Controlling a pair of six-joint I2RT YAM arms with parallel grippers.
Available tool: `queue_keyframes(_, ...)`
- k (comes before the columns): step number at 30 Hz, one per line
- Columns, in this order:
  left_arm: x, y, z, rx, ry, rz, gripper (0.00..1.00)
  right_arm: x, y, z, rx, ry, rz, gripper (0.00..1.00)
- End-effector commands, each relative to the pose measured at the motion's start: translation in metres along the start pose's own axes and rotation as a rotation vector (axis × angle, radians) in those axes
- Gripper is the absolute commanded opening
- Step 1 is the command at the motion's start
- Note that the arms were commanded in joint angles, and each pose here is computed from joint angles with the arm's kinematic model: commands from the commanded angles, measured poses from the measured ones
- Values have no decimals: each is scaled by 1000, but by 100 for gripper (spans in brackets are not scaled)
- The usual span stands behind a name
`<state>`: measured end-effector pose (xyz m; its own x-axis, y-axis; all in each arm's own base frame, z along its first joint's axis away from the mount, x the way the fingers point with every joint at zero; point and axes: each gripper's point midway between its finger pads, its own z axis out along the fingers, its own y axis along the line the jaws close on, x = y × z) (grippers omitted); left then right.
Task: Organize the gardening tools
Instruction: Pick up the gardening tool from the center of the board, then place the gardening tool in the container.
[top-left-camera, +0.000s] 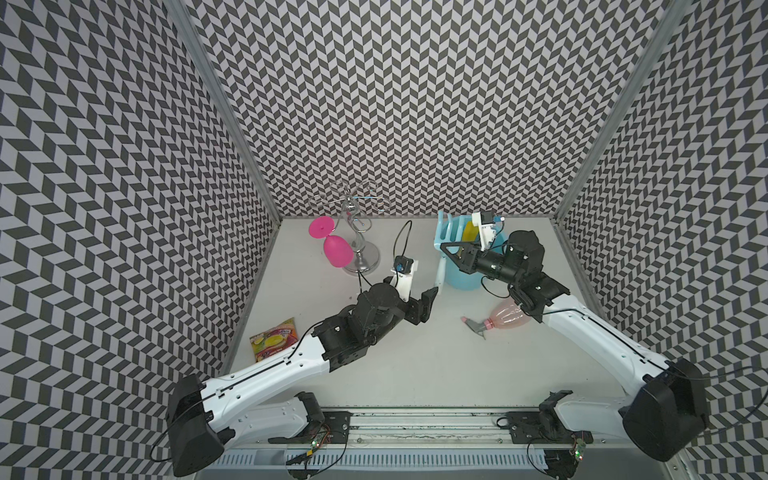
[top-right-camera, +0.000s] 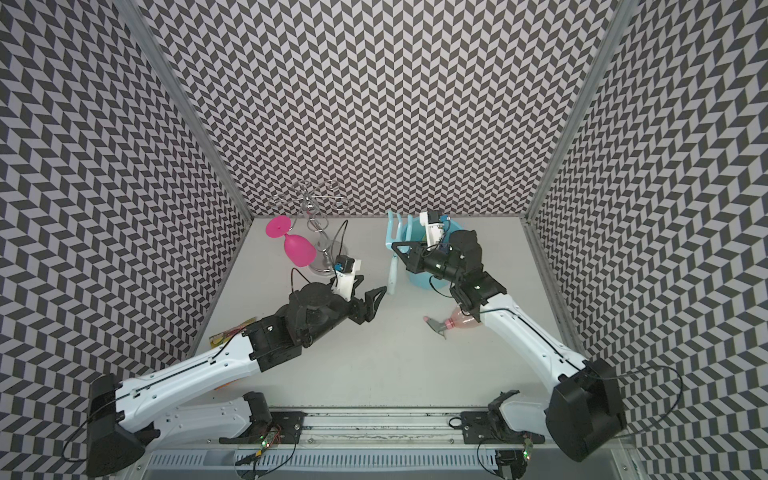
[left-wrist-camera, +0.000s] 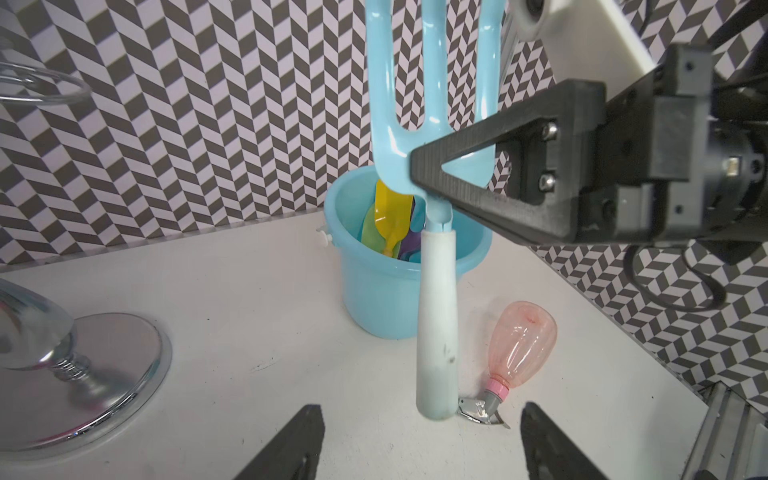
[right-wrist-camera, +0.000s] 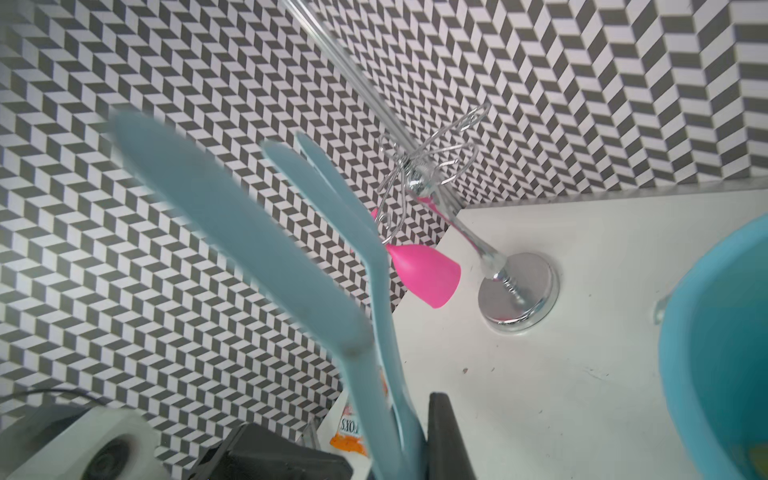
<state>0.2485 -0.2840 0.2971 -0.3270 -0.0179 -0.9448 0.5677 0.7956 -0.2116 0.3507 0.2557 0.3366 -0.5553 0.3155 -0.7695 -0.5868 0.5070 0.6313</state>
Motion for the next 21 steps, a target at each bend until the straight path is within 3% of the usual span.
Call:
queue_keyframes(1, 6, 12, -7, -48, 4, -12, 77, -53, -1, -3, 67, -161, -86, 0)
queue_keyframes(10, 19, 23, -18, -68, 22, -53, 77, -114, -61, -7, 360, -360, -169, 0)
queue_keyframes(15, 26, 26, -22, -72, 32, -72, 77, -116, -99, 7, 459, -392, -203, 0)
queue_keyframes(21, 34, 30, -26, -80, 43, -101, 77, -99, -138, 29, 512, -345, -193, 0)
